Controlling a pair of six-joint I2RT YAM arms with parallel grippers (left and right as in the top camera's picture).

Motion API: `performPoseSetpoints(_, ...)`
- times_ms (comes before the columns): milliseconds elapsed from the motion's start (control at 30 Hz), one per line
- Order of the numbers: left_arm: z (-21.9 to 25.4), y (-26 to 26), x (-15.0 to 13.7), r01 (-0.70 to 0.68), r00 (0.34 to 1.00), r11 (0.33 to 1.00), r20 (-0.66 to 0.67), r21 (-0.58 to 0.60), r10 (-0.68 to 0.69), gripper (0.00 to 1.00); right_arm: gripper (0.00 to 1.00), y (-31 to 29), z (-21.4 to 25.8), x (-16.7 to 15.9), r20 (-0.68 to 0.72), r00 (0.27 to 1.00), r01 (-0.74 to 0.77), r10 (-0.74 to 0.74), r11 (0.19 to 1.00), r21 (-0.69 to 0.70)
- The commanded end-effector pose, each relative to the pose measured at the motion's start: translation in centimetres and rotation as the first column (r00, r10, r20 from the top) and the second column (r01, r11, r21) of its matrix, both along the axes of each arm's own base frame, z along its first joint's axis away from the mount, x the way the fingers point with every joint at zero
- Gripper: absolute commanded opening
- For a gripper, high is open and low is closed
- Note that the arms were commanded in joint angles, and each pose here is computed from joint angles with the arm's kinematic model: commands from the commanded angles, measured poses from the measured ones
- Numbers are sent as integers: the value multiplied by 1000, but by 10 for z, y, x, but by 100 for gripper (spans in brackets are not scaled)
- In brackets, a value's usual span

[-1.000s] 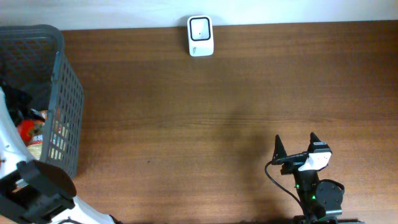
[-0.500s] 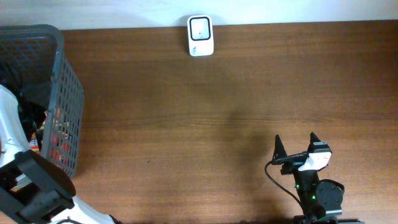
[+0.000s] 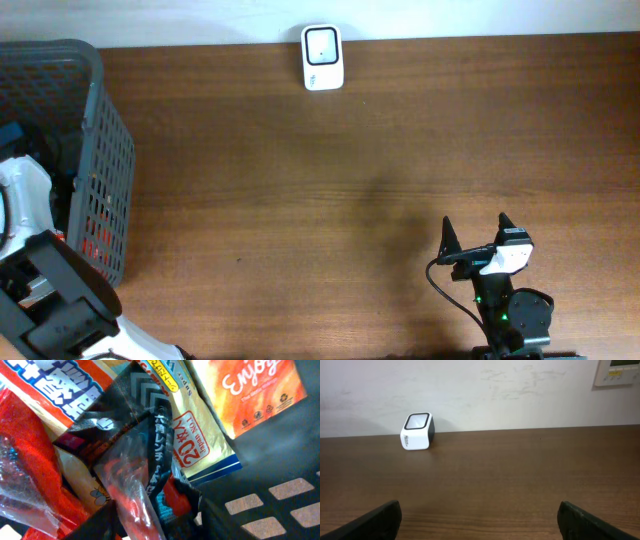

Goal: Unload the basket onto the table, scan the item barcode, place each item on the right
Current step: 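Grasp the black-and-red snack packet in the basket with the left gripper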

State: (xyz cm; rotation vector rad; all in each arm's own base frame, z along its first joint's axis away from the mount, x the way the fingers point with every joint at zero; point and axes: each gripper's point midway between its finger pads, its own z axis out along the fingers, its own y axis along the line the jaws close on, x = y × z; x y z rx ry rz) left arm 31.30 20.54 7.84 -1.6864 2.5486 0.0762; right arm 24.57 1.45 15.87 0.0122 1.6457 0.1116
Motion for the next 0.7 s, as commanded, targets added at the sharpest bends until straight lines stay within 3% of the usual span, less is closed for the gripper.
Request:
performPoseSetpoints(0,1,4,-3,1,1000,1000,-9,26,-1,31,98,-1,-3,0,-4,1000,8,-8,1000,3)
performPoseSetpoints(233,53,14,12,15,999,998,45,63,-18,3,98,-1,-3,0,-4,1000,8,-8,1000,3)
performPoseSetpoints(367,90,14,16,36,995,996,87,81,-43,0,98,-1,-3,0,-4,1000,8,-8,1000,3)
performPoseSetpoints(467,141,13,21,46,978,990,196,136,-72,0,98,-1,-3,0,-4,1000,8,-8,1000,3)
performPoseSetpoints(567,215,-1,27,50,909,980,397,194,-125,0,98,-1,-3,0,-4,1000,8,-8,1000,3)
performPoseSetpoints(667,293,-39,14,76,777,963,590,258,-220,0,98,-1,-3,0,-4,1000,8,-8,1000,3)
